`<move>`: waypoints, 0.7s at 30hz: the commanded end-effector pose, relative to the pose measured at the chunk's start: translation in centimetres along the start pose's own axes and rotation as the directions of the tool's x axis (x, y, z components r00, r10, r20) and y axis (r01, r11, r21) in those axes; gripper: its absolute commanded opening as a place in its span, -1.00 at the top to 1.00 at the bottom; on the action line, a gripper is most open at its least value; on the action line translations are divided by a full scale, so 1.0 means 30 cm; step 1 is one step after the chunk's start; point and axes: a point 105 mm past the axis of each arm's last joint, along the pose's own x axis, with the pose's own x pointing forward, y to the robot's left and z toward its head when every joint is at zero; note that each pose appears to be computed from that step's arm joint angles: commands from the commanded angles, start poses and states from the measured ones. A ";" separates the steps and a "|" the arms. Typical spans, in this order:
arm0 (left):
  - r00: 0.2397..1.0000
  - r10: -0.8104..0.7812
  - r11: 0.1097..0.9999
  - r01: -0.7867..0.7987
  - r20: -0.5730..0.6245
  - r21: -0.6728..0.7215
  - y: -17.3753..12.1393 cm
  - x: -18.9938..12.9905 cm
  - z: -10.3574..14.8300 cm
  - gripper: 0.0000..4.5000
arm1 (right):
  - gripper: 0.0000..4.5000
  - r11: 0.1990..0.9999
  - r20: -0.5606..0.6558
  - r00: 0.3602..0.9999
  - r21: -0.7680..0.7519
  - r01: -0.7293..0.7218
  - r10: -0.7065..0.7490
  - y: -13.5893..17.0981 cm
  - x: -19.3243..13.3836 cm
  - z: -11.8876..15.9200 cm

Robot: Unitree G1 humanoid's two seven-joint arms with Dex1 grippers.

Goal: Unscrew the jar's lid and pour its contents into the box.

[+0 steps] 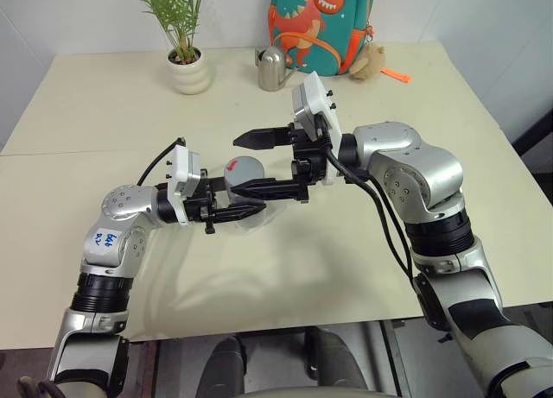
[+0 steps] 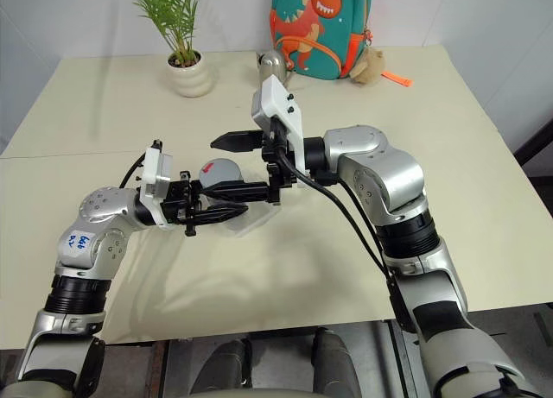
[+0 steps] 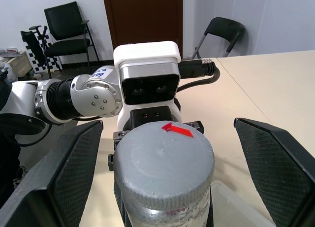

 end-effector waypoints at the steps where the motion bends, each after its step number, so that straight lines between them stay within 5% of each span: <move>1: 1.000 -0.016 0.998 0.014 0.023 0.064 -0.008 0.007 0.048 0.13 | -0.92 0.999 0.016 1.000 -0.039 -0.010 0.010 0.011 0.006 0.019; 7: 1.000 -0.016 0.998 0.014 0.023 0.066 -0.007 0.007 0.052 0.13 | -0.16 0.999 0.010 0.999 -0.026 -0.034 0.035 0.025 0.002 0.007; 17: 1.000 -0.011 0.998 0.010 0.017 0.059 -0.013 0.000 0.045 0.13 | -0.13 0.986 0.305 0.952 0.157 -0.055 0.005 0.018 -0.060 0.156; 21: 1.000 -0.004 0.998 0.004 0.015 0.056 -0.015 -0.004 0.042 0.13 | -0.13 0.984 0.314 0.943 0.171 0.056 -0.108 -0.011 -0.112 0.151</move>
